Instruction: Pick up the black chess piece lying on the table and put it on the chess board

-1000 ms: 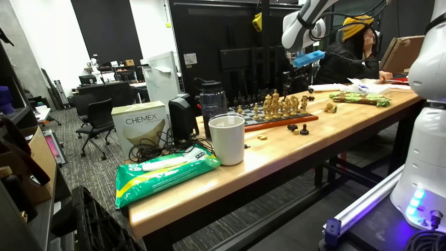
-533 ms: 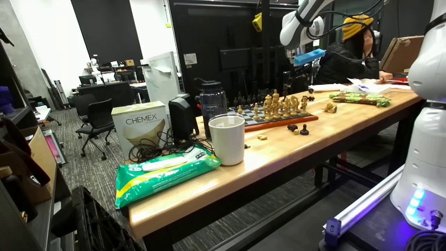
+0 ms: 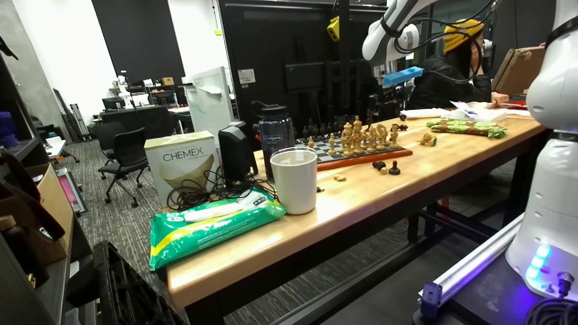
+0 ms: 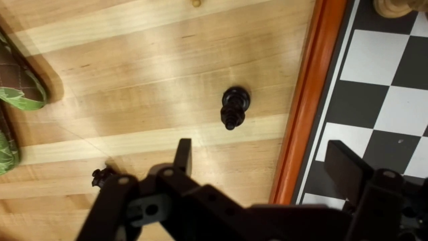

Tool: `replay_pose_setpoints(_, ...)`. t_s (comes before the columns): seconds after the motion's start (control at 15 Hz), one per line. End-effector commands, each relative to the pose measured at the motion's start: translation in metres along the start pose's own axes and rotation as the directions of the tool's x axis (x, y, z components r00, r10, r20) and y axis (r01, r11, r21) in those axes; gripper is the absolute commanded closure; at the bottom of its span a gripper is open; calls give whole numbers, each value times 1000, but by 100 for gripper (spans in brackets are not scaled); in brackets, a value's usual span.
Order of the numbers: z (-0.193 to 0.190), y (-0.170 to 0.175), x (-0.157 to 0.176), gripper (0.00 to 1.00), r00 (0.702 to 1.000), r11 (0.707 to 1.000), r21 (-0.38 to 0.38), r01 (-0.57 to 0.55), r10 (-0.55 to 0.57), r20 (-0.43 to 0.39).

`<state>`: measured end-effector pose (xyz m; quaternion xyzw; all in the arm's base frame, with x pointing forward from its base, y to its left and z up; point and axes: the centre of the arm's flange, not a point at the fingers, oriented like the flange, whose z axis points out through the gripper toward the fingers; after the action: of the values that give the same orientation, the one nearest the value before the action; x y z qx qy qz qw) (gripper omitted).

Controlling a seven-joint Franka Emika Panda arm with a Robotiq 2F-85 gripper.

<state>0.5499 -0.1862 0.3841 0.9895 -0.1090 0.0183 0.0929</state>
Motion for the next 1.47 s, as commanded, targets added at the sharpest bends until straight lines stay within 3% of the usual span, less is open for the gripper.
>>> replay_pose_setpoints(0.0,11,9,12,0,1000,999,30,27,-27,14)
replay_pose_setpoints(0.6,39,25,13,0,998,994,105,25,-30,49)
replay_pose_setpoints(0.67,40,26,12,8,998,994,108,23,-29,53)
replay_pose_setpoints(0.73,41,27,11,26,998,994,109,26,-32,56)
replay_pose_setpoints(1.4,36,21,12,99,997,993,106,46,-52,59)
